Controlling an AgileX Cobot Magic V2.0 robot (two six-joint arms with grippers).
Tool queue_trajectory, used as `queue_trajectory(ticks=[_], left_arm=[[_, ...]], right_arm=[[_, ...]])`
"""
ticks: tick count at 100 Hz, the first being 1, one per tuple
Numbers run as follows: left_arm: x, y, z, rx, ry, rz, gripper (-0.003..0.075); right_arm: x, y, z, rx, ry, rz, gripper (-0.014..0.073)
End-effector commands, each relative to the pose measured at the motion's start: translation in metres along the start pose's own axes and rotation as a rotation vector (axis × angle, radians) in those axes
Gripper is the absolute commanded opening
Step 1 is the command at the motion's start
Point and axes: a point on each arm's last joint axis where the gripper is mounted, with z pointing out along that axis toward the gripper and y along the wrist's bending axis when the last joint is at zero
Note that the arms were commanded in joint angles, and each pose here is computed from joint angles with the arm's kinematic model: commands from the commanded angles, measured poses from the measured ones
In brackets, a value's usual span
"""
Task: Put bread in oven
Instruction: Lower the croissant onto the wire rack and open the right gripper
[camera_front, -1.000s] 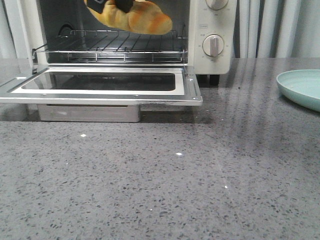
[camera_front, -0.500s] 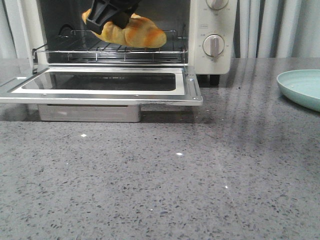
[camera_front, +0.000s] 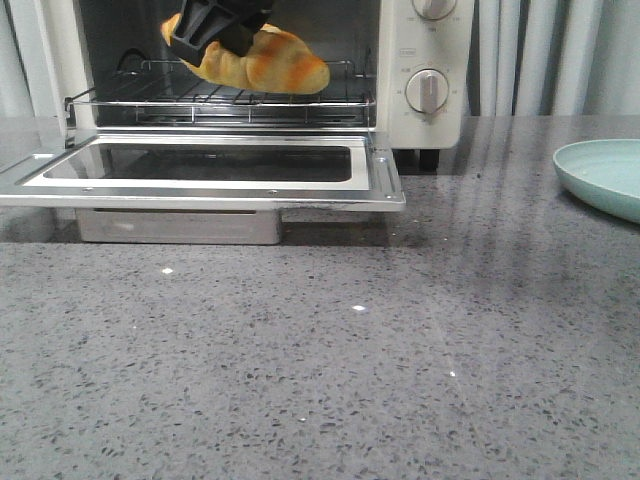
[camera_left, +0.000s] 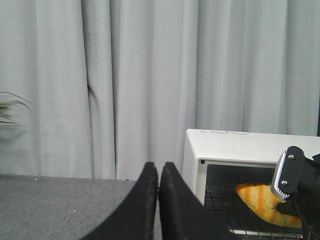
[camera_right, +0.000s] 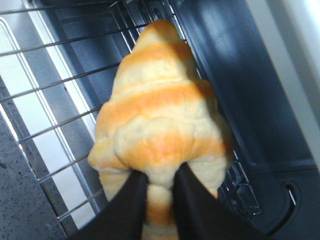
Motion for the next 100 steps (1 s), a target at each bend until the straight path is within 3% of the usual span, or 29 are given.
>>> queue_trajectory(ticks=[1, 14, 57, 100], left_arm=[[-0.013, -0.002, 0.001, 0.012, -0.073, -0.014, -0.0021], [-0.012, -0.002, 0.001, 0.011, -0.067, -0.014, -0.0021], [-0.011, -0.001, 0.001, 0.002, -0.051, 0.001, -0.0021], [0.004, 0.005, -0.033, -0.031, -0.123, 0.043, -0.0022]], right_arm=[[-0.013, -0.03, -0.03, 0.092, -0.107, -0.003, 0.0269], [-0.013, -0.03, -0.03, 0.097, -0.109, -0.009, 0.0383], [-0.017, -0.028, -0.034, 0.108, -0.115, -0.032, 0.0382], [-0.034, -0.012, -0.081, 0.078, -0.116, -0.033, 0.0382]])
